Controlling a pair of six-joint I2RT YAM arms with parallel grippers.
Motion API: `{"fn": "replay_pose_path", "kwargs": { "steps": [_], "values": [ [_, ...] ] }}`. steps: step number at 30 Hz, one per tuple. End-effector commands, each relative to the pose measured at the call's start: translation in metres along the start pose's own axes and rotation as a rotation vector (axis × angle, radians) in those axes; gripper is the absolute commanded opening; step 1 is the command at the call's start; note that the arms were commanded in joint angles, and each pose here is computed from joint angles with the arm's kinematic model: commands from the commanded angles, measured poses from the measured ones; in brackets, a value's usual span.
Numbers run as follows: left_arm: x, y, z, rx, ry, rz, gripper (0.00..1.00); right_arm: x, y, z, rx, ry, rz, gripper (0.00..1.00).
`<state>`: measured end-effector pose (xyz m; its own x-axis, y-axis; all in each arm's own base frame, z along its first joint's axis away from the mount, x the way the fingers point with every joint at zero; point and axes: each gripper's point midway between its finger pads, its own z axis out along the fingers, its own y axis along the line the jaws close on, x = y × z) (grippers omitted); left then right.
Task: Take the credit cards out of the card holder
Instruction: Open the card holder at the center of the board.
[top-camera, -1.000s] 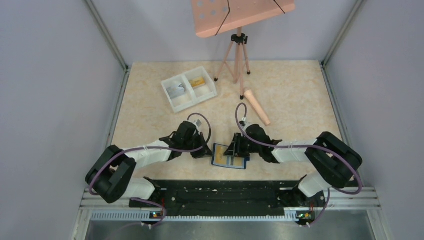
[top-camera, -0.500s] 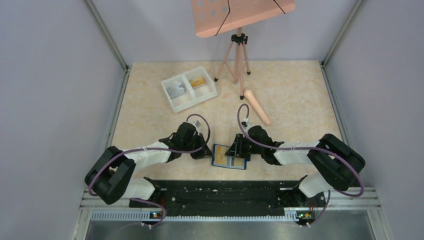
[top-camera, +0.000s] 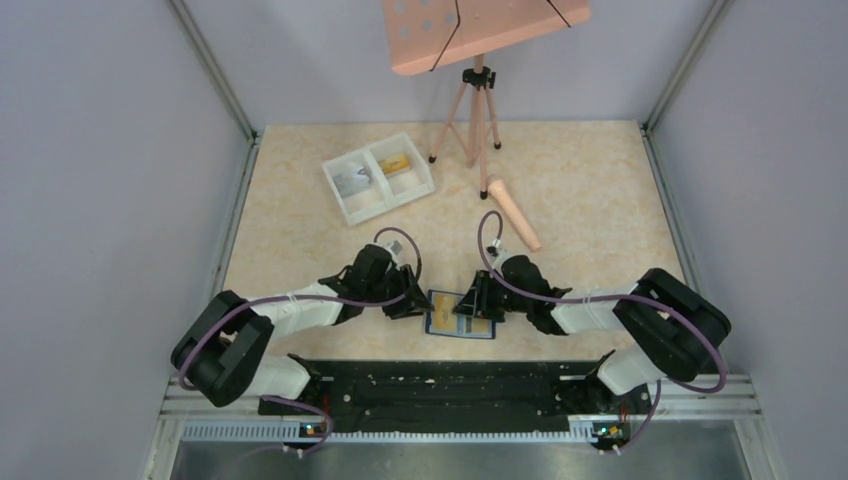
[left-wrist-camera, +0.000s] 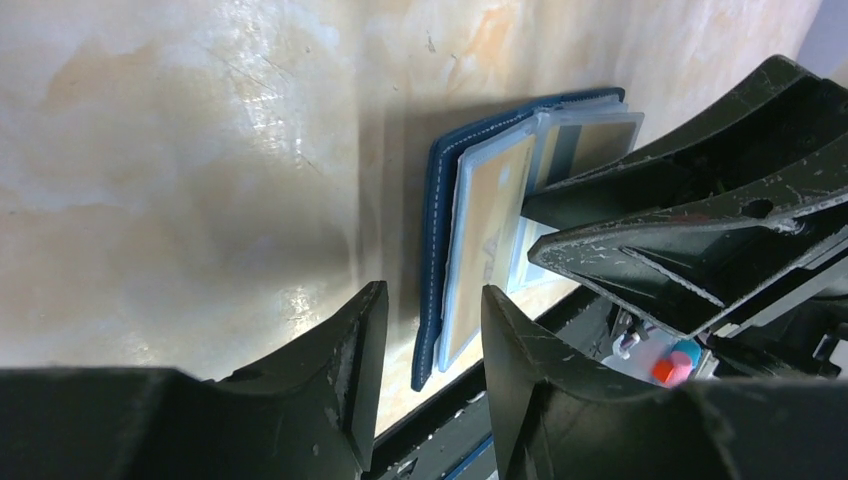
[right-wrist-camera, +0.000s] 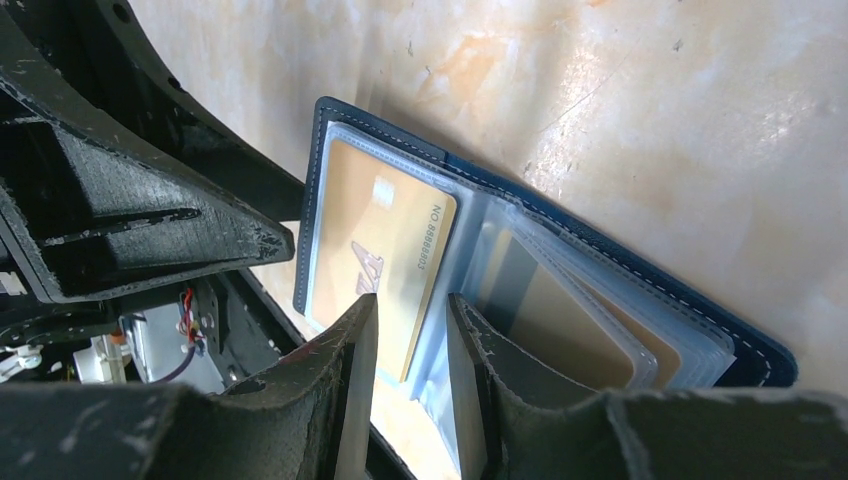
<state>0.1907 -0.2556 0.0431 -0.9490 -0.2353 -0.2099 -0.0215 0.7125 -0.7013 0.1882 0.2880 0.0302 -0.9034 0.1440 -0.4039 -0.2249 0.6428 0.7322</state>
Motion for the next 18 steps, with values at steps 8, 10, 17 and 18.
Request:
{"fn": "replay_pose_path", "kwargs": {
  "steps": [8,10,17,18],
  "values": [
    [-0.0011,-0.0206,0.0056,0.127,0.002,0.057,0.44,-0.0007,-0.0044,-0.0027,-0.003,-0.011,-0.014,0.32],
    [0.0003,-0.0176,0.0071,0.121,0.008,0.054,0.44,-0.0008,-0.0035,-0.0031,-0.007,-0.012,-0.013,0.32],
    [0.0034,-0.0171,0.0080,0.138,0.016,0.061,0.44,-0.0027,-0.0007,-0.0044,-0.015,-0.019,-0.012,0.32],
    [0.0037,-0.0180,0.0081,0.143,0.017,0.061,0.43,-0.0031,-0.0002,-0.0045,-0.017,-0.020,-0.013,0.32]
  ]
}}
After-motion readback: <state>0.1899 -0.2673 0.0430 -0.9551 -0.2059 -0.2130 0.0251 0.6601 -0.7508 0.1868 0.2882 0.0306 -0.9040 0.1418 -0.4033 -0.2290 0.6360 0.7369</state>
